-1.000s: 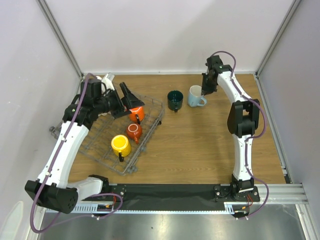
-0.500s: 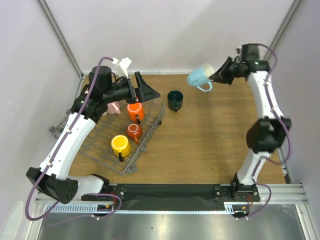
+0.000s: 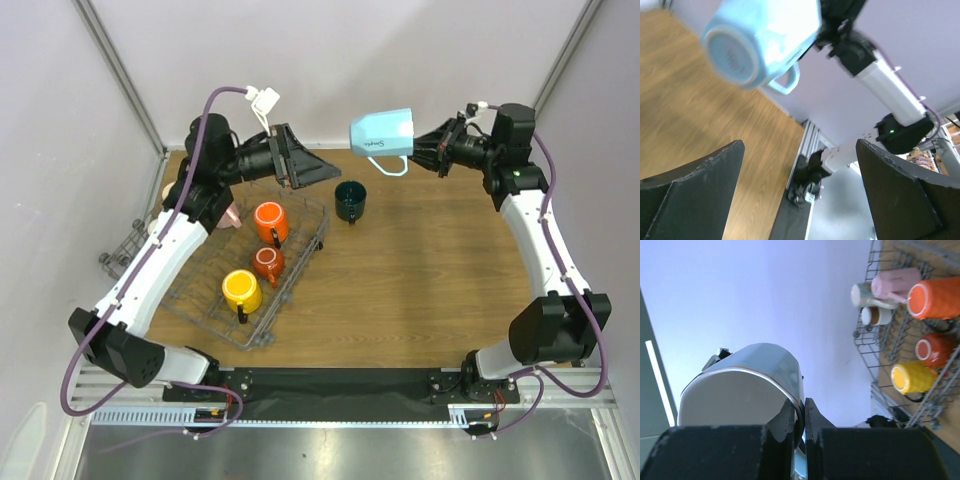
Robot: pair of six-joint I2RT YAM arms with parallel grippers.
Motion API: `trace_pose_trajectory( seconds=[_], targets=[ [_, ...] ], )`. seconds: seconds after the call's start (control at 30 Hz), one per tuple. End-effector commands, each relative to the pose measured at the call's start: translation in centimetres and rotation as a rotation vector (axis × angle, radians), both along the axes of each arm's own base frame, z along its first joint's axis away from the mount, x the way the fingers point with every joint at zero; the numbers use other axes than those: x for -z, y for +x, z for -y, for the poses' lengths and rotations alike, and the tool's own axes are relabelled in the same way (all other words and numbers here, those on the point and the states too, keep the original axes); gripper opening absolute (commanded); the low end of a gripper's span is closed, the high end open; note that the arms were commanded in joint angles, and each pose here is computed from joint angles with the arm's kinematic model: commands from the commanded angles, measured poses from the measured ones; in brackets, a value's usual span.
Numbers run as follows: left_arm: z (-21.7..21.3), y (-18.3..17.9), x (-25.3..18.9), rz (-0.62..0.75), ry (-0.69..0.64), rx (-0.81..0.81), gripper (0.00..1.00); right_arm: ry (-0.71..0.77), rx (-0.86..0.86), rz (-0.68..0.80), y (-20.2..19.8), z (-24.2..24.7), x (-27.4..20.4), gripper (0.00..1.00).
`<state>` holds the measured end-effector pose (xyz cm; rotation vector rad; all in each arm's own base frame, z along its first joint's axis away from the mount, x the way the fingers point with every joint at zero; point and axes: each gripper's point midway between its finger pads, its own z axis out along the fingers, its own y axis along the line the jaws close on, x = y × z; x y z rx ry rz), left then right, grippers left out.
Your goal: Load the cups into the dish rack
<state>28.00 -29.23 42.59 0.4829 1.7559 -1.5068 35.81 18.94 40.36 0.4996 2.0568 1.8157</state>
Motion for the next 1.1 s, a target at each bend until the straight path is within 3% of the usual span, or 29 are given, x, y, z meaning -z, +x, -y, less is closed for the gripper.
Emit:
trace_pose_trajectory(
  seconds=[0.0,0.2,0.63,1.07],
  targets=[
    [0.0,-3.1,-5.6,0.217,-0.133,0.092,1.00,0.096,-0.125,0.142,-4.5,-1.5,-6.4,0.00],
    [0.2,-3.0,-4.7,0.221,-0.113,0.083,1.00,0.119,-0.223,0.135,-7.2,-3.7,-6.8,0.00],
    [0.3,-2.0,-7.1,0.255,-0.127,0.044,1.00,0.140,-0.304,0.183,-9.5,-4.3,-8.1,0.00],
    [1.0,-2.9,-6.6,0.268,-0.125,0.071,1.00,0.180,-0.323,0.157,-8.8,-6.2,-7.5,0.00]
  ],
)
